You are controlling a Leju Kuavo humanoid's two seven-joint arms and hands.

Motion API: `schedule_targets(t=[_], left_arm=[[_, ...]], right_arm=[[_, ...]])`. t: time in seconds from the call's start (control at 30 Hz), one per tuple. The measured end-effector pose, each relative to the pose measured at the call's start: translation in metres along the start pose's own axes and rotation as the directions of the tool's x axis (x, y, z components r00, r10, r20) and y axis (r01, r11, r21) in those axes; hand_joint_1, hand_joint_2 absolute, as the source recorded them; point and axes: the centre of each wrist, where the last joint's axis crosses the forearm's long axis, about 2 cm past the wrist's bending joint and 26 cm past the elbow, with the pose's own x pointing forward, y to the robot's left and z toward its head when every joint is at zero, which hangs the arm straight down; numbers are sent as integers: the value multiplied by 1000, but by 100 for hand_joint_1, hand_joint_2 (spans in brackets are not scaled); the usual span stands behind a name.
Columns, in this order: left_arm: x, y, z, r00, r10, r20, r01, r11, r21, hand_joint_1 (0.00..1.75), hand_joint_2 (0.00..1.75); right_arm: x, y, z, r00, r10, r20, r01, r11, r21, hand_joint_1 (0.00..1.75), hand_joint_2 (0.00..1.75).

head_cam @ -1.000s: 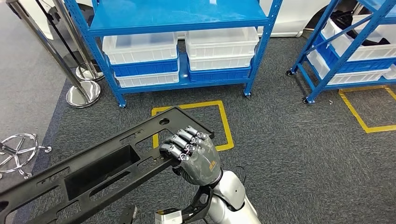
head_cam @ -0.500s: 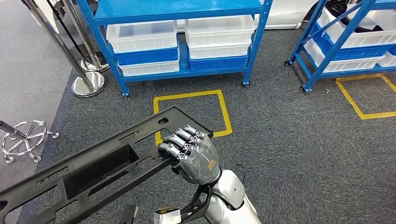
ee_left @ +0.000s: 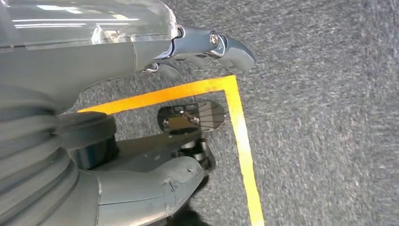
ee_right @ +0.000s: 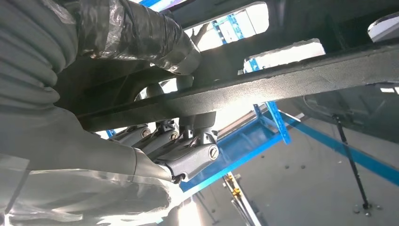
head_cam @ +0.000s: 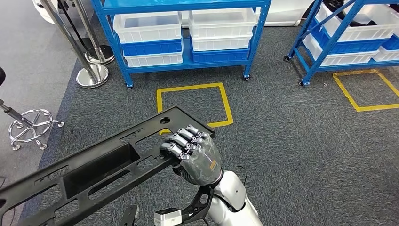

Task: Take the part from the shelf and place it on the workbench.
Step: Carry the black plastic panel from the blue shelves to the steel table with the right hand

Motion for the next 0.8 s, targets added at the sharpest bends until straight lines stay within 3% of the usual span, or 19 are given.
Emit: schedule_targets(t=[0.8], left_arm=[[1,-6,1,998,-19,65,18,1000,6,0,175]], right_arm=[[0,3,1,999,-46,-13,46,998,34,175,175]])
